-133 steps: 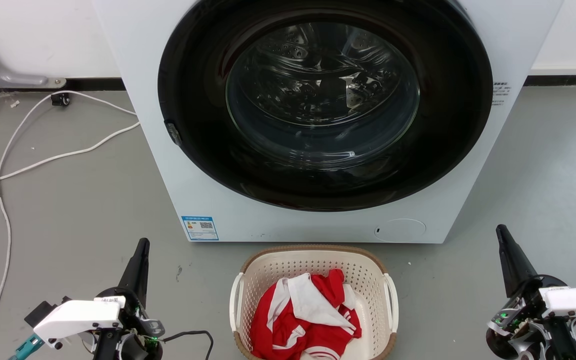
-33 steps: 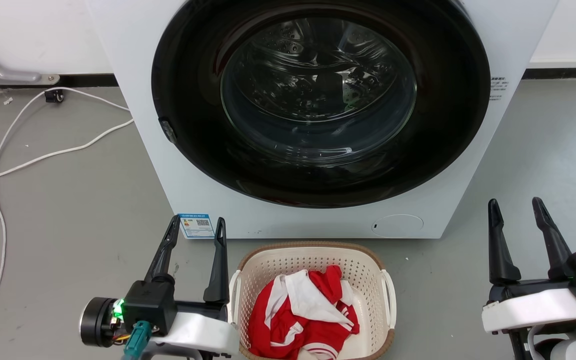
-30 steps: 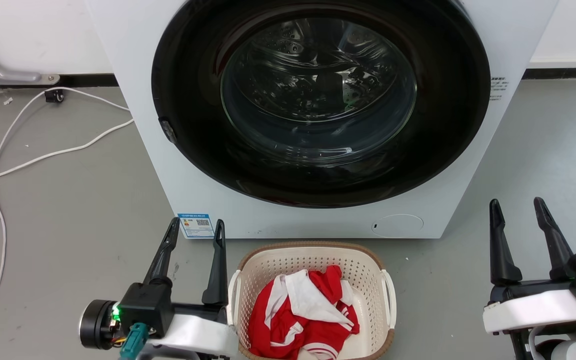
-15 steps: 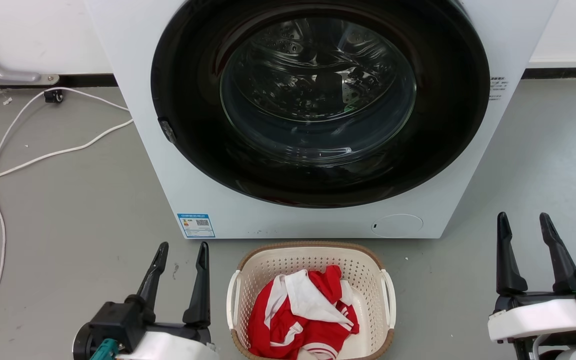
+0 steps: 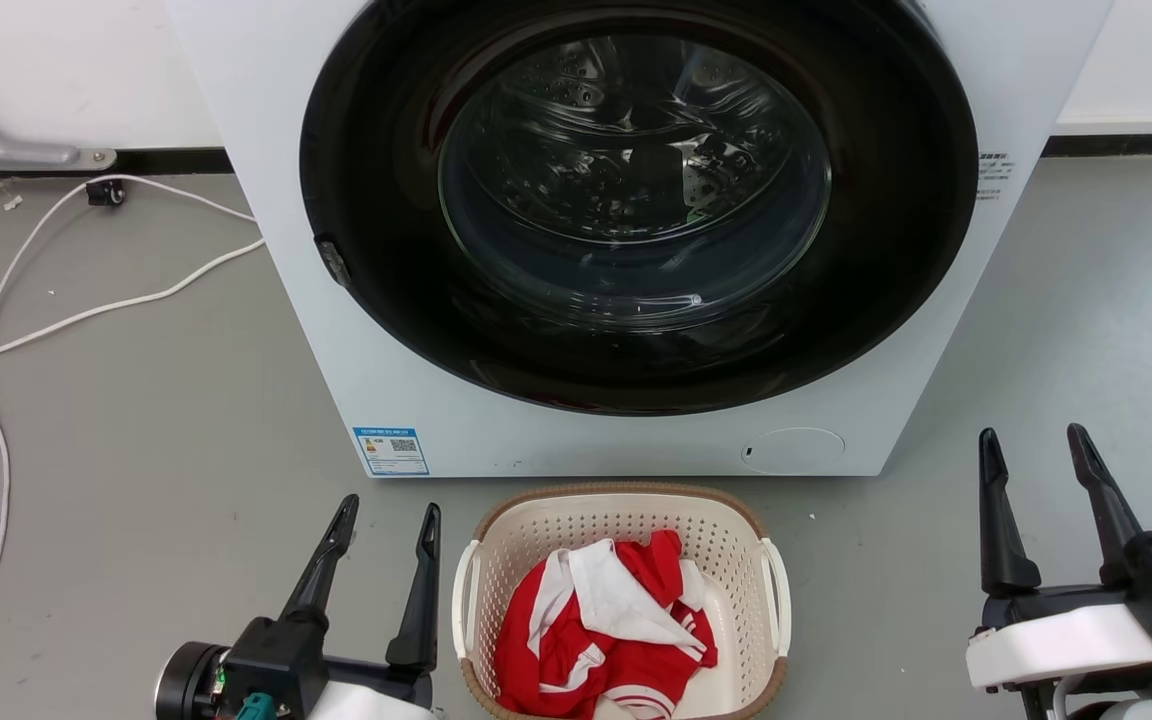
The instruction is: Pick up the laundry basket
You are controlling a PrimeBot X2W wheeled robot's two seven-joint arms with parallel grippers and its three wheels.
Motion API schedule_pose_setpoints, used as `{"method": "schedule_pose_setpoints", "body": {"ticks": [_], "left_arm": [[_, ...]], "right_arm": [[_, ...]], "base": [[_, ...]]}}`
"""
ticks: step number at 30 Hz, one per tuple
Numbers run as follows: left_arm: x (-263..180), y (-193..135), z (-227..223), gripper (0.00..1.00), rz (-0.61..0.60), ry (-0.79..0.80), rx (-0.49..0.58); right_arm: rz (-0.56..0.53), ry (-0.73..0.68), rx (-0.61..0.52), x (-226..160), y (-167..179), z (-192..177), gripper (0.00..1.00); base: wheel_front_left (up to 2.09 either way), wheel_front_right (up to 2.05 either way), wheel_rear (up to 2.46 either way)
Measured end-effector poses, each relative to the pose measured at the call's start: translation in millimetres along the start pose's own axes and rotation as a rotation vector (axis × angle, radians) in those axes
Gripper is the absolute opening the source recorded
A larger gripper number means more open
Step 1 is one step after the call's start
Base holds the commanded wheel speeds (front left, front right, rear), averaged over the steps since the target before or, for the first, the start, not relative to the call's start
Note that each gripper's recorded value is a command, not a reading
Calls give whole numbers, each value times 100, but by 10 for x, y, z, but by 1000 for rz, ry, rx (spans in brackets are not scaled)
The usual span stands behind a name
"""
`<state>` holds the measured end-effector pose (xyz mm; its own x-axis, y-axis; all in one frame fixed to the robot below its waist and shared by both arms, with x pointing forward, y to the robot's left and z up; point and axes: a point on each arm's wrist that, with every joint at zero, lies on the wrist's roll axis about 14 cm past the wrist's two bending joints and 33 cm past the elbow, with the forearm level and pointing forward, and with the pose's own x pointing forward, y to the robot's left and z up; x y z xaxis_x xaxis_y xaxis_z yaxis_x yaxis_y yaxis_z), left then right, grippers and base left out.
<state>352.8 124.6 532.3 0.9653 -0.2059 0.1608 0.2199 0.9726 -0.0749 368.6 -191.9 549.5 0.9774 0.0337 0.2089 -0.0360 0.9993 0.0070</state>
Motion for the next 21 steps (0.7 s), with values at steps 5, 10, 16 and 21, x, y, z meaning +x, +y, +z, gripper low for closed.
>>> {"method": "schedule_pose_setpoints", "body": {"ticks": [5,10,16,21], "left_arm": [[-9,-24,11,100,-14,-7,32],[-16,-25,2,100,-17,-5,37],[-16,-18,-16,100,-16,1,33],[-15,-4,-46,100,-12,10,29]], "right_arm": [[11,-6,-30,-2,20,11,100],[12,-7,-35,-5,22,11,100],[10,-3,-33,-4,17,-3,100],[9,5,-31,5,13,-31,100]], "base": [[0,0,0],[0,0,0],[0,0,0],[0,0,0]]}}
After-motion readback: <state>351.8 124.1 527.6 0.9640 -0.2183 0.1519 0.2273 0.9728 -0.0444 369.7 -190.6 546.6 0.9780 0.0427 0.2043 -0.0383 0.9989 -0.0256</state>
